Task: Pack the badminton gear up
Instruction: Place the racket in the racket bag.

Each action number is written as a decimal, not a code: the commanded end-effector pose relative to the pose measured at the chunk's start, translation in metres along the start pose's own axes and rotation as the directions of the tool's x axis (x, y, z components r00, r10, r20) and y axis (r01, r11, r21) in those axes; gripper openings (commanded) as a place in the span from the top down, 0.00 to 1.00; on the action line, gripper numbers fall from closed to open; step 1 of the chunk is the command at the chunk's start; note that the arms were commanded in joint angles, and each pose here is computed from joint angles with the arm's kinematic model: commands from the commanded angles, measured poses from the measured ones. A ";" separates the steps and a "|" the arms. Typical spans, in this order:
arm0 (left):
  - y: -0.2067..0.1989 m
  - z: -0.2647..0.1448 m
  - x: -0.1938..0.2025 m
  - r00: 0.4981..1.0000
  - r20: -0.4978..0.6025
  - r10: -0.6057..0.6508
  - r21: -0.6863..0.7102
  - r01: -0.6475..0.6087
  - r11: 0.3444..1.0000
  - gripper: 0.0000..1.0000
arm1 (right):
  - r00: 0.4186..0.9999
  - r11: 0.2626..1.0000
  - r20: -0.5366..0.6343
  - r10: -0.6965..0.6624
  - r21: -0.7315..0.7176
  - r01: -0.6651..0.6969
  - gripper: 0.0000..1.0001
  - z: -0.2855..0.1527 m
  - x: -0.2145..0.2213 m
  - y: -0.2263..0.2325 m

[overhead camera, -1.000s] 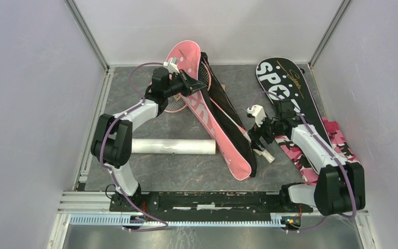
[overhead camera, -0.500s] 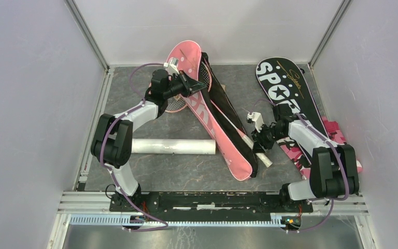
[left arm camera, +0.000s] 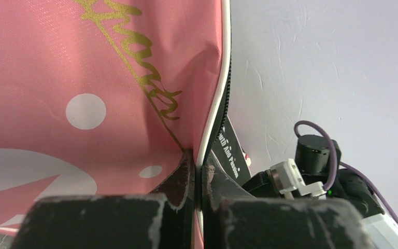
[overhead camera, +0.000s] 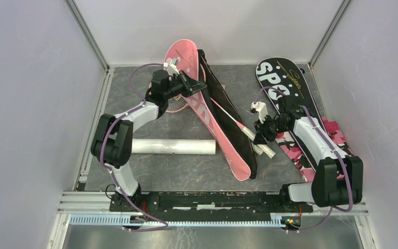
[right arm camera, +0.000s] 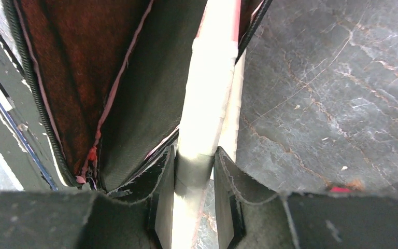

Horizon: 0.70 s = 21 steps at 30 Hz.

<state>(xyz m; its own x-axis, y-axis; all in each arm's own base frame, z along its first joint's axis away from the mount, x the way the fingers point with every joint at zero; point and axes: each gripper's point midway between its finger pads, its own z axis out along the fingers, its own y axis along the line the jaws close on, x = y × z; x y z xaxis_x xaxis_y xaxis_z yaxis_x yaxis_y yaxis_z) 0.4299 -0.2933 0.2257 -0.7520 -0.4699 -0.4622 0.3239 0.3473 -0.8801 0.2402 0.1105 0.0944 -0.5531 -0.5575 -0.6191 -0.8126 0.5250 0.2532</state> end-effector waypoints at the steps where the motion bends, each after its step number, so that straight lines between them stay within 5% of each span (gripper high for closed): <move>1: -0.030 0.008 0.006 0.999 -0.005 0.048 0.089 -0.047 0.995 0.98 | 0.989 0.997 0.131 -0.076 0.014 0.074 1.00 -0.015 -0.050 0.005; 12: -0.035 0.028 0.012 0.999 0.010 -0.033 0.041 0.032 0.999 0.98 | 0.972 0.996 0.220 -0.084 0.044 0.076 1.00 -0.001 -0.109 0.024; 21: -0.035 0.027 0.018 0.992 -0.005 -0.125 0.049 0.125 0.991 0.98 | 0.964 0.995 0.251 -0.088 0.062 0.074 0.98 0.019 -0.114 0.024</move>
<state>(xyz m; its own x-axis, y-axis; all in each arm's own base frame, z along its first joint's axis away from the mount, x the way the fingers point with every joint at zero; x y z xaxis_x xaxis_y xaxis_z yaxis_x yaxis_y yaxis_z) 0.4537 -0.2999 0.2216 -0.6899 -0.5798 -0.4334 0.2380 0.3838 -0.8922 0.2404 0.1674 0.1194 -0.6258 -0.4960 -0.6020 -0.7519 0.5887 0.2966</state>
